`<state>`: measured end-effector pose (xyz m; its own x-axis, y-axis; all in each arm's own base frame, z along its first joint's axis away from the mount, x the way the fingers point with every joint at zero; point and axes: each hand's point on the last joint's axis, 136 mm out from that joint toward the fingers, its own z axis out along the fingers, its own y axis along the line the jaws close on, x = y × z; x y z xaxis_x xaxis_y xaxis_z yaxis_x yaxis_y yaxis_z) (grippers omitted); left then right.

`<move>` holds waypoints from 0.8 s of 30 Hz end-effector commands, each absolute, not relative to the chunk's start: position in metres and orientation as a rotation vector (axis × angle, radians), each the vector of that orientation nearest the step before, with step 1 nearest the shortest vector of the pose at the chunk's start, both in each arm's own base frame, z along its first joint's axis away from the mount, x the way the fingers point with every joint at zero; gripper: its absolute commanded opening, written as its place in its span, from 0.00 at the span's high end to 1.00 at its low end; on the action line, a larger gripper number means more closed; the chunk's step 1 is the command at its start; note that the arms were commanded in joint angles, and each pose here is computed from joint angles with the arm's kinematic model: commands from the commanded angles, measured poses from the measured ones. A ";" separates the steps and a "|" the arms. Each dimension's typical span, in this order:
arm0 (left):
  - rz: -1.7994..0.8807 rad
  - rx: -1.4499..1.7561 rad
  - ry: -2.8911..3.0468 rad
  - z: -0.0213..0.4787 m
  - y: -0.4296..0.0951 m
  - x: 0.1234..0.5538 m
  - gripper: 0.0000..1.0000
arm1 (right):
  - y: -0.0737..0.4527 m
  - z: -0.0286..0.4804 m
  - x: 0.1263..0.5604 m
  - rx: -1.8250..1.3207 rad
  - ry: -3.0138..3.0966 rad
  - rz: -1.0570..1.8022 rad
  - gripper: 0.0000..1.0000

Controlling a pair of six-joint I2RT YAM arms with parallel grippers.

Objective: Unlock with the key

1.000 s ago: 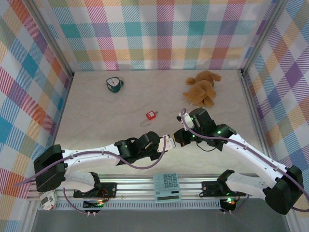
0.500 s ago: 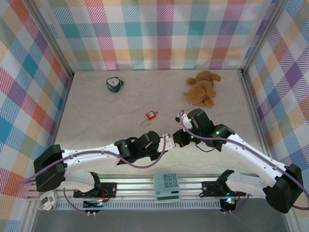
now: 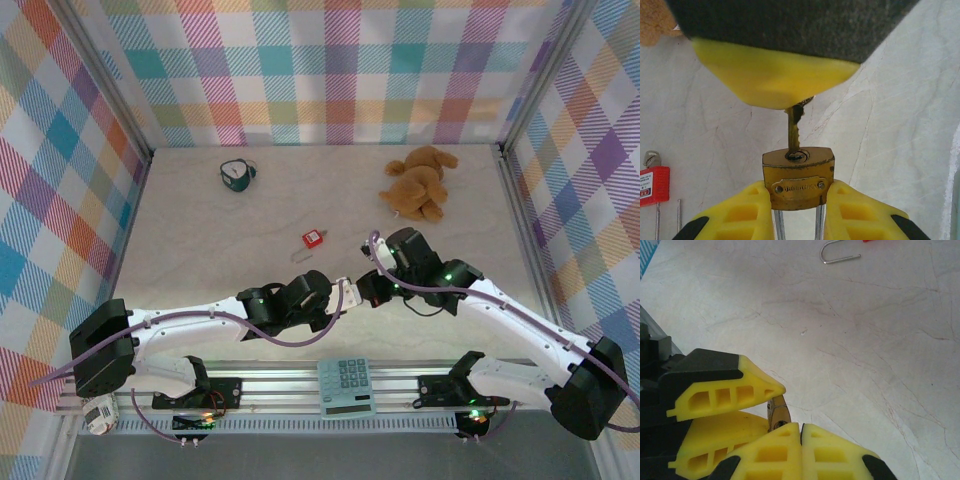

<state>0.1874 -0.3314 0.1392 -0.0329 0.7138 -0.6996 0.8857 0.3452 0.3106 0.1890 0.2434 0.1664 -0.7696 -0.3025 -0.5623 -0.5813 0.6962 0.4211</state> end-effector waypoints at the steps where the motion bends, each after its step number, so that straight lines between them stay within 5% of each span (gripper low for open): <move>1: -0.312 1.351 1.757 0.166 -0.339 0.193 0.78 | 0.251 0.169 0.186 -0.683 2.430 0.888 1.00; 24: -0.378 1.290 1.728 0.185 -0.338 0.192 0.79 | 0.251 0.164 0.179 -0.712 2.450 0.895 1.00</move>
